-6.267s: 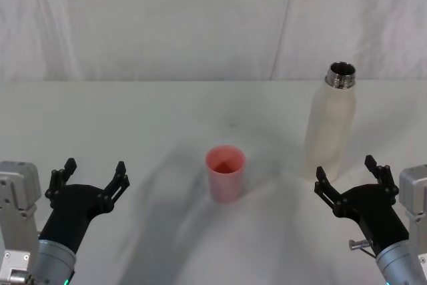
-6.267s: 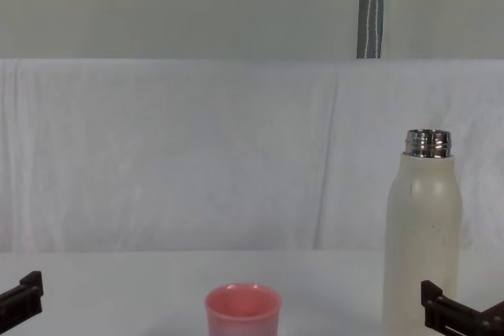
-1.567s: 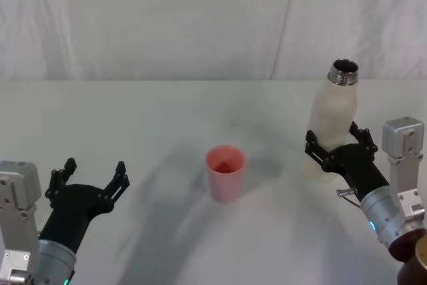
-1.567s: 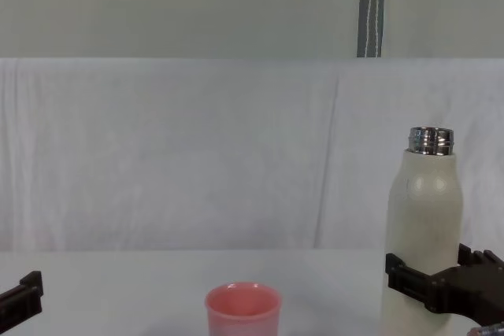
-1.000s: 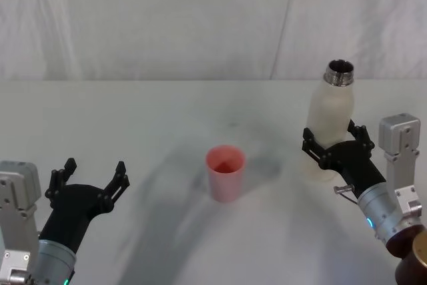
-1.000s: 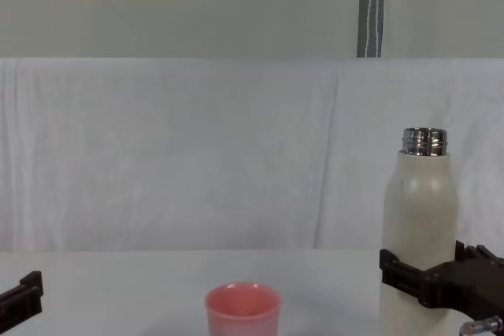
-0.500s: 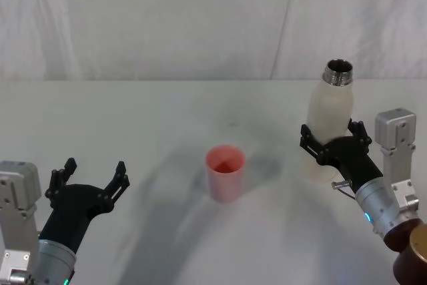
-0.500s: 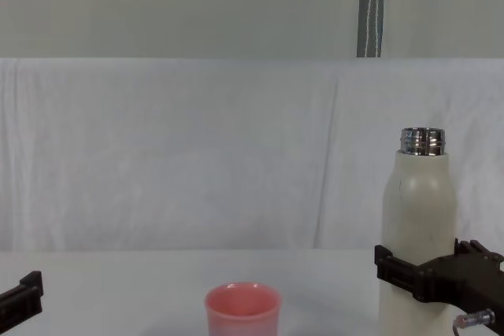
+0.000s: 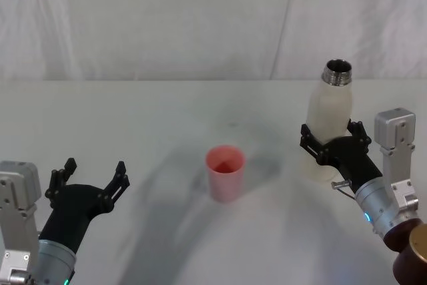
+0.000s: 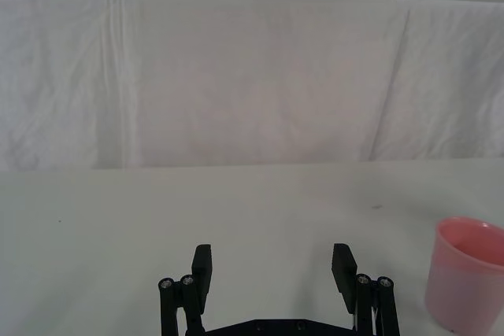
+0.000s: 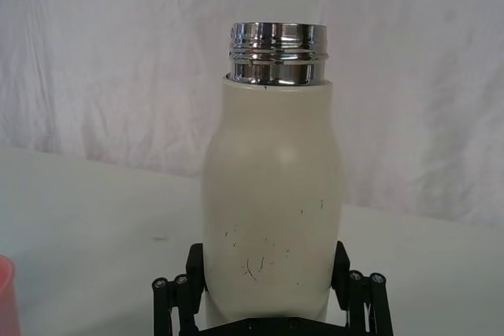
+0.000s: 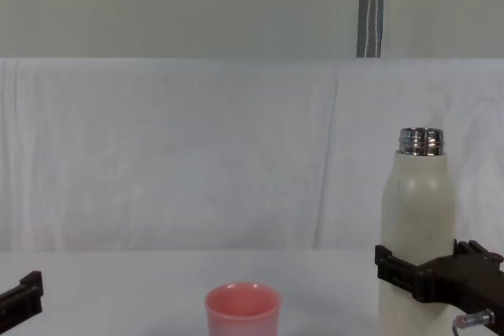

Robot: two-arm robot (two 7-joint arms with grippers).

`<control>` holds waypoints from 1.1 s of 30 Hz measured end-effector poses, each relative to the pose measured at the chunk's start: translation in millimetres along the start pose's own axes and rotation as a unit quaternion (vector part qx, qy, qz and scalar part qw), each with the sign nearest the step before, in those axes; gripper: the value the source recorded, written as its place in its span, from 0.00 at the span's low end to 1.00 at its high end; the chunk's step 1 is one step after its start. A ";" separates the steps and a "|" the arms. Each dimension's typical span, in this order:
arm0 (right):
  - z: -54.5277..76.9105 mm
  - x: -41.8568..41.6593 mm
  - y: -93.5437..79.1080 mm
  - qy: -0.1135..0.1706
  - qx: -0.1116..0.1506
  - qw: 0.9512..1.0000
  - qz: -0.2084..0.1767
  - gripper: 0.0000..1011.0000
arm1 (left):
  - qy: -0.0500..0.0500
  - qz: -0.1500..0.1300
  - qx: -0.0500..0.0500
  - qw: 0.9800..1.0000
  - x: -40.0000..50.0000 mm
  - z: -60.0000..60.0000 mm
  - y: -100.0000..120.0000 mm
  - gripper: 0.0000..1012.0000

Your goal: Grasp the thermos with one hand and pour water into the cup lid.

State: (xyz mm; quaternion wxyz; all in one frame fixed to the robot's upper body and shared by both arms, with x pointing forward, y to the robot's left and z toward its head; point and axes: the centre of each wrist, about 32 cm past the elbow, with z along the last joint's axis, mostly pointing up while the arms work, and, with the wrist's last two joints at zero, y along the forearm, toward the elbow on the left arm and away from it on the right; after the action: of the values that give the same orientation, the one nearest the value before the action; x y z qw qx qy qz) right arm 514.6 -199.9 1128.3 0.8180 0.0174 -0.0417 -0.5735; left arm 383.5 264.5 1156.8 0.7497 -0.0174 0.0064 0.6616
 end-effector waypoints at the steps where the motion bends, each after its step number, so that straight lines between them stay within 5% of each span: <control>1: 0.0 0.0 0.0 0.000 0.000 1.000 0.000 0.95 | 0.000 0.000 0.000 1.000 0.0 0.0 0.0 0.99; 25: 8.2 4.8 -1.7 0.004 0.013 1.000 0.008 0.94 | 0.000 0.000 0.000 1.000 0.0 0.0 0.0 0.99; 33: 21.0 11.3 2.2 -0.027 0.019 0.999 0.026 0.94 | 0.000 0.000 0.000 1.000 0.0 0.0 0.0 0.99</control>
State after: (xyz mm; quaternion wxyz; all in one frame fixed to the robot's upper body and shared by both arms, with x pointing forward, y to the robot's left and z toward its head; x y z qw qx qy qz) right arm 518.6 -209.3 1150.0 0.8306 0.0163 -0.0751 -0.5516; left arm 383.5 264.5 1156.8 0.7496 -0.0174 0.0065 0.6616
